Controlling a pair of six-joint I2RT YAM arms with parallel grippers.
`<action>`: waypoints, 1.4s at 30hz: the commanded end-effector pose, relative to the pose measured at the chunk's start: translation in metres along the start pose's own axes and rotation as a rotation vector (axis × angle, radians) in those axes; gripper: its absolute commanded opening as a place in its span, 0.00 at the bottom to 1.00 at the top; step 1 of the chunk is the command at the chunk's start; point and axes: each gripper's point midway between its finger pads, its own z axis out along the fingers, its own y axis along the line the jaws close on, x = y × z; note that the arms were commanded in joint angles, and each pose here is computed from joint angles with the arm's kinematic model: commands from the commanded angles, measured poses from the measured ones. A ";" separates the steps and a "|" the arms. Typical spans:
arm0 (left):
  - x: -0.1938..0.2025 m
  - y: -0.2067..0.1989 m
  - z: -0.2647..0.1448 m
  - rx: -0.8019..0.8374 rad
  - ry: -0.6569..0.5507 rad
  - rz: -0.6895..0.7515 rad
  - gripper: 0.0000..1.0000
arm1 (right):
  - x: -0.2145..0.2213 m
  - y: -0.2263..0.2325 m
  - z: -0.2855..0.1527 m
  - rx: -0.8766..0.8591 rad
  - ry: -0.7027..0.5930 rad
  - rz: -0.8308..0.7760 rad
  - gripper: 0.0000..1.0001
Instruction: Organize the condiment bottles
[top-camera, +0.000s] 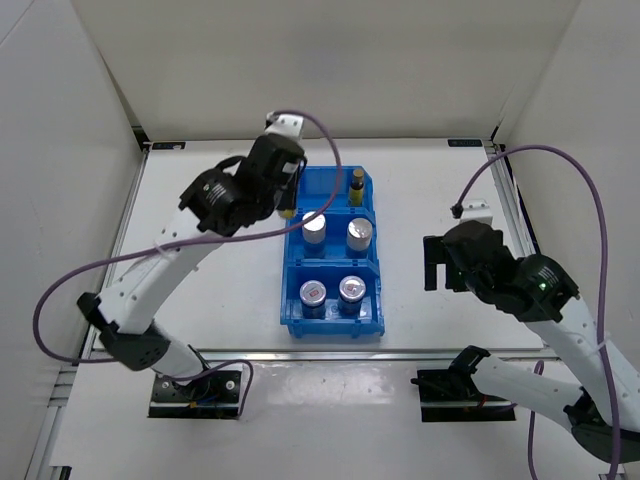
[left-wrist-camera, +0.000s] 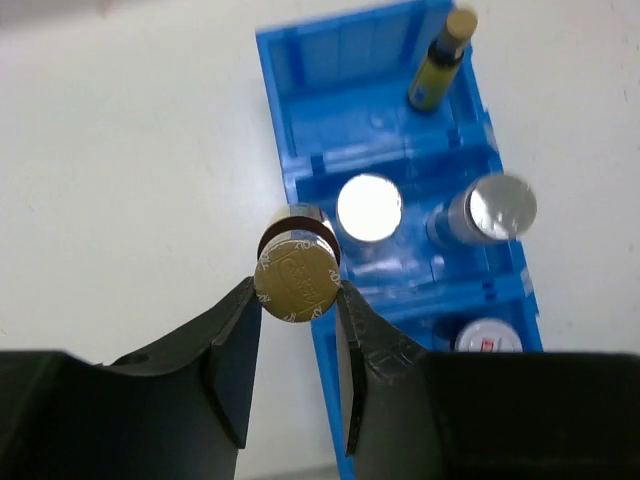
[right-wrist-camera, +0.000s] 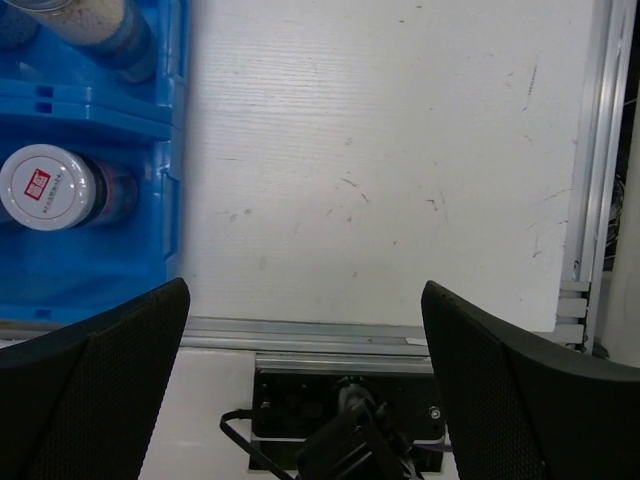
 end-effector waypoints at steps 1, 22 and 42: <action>-0.058 0.003 0.003 -0.069 -0.138 0.058 0.14 | -0.007 -0.020 -0.013 0.055 -0.059 -0.011 1.00; -0.036 -0.020 0.235 -0.080 0.044 -0.119 0.11 | 0.003 -0.038 -0.031 -0.068 -0.330 0.100 1.00; 0.028 -0.027 0.278 0.004 0.188 -0.225 0.42 | 0.006 -0.035 -0.028 -0.085 -0.345 0.101 1.00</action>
